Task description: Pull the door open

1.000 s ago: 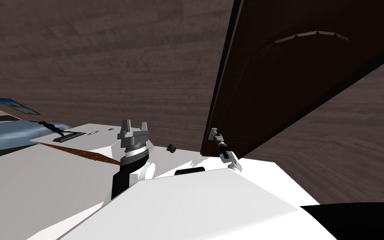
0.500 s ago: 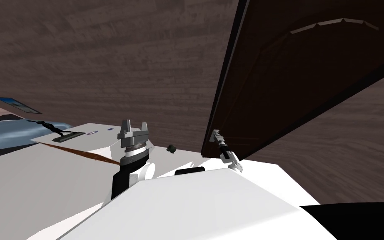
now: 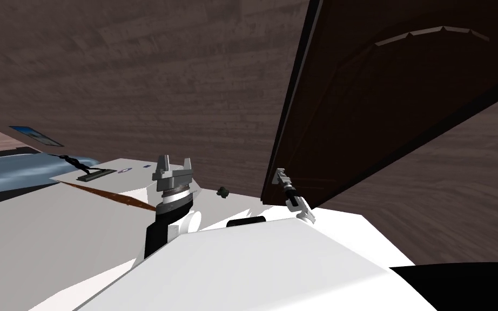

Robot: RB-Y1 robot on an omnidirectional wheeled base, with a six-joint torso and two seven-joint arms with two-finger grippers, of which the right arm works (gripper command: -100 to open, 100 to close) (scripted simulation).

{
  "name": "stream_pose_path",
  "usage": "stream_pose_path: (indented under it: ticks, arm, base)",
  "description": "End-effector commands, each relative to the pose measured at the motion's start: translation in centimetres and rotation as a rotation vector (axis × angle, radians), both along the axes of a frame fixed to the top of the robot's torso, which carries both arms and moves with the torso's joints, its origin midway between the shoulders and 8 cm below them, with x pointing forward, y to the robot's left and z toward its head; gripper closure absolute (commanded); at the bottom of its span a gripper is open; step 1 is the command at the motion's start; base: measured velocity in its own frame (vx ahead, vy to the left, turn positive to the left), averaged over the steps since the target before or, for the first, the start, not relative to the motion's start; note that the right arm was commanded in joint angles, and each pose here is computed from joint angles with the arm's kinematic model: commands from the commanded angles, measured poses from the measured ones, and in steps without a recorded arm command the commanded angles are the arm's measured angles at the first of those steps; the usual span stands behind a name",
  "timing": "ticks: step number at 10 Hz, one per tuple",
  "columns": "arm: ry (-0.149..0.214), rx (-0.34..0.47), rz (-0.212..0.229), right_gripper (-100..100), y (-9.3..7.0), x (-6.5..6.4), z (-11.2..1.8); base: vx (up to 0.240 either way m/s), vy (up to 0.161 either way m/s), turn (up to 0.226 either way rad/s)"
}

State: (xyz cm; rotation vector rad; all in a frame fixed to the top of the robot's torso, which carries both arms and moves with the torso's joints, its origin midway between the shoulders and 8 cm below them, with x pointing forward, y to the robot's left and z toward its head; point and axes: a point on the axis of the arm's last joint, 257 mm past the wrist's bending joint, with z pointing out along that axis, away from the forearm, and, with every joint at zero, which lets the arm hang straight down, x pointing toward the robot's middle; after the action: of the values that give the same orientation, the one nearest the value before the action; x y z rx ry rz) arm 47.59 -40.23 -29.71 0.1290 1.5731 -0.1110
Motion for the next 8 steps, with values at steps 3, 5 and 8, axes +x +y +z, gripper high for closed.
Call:
stream_pose_path:
  ticks: [3,5,8]
  arm:
    - [-0.036,0.124,-0.003,100,-0.3,0.0,0.4]
    - [-0.062,0.217,-0.007,100,-0.7,-0.1,0.6]
    - [-0.103,0.361,-0.013,100,-1.5,-0.3,1.0]
  base:
    - [-0.052,-0.024,0.086]
    - [-0.060,-0.032,0.109]
    - [-0.074,-0.030,0.137]
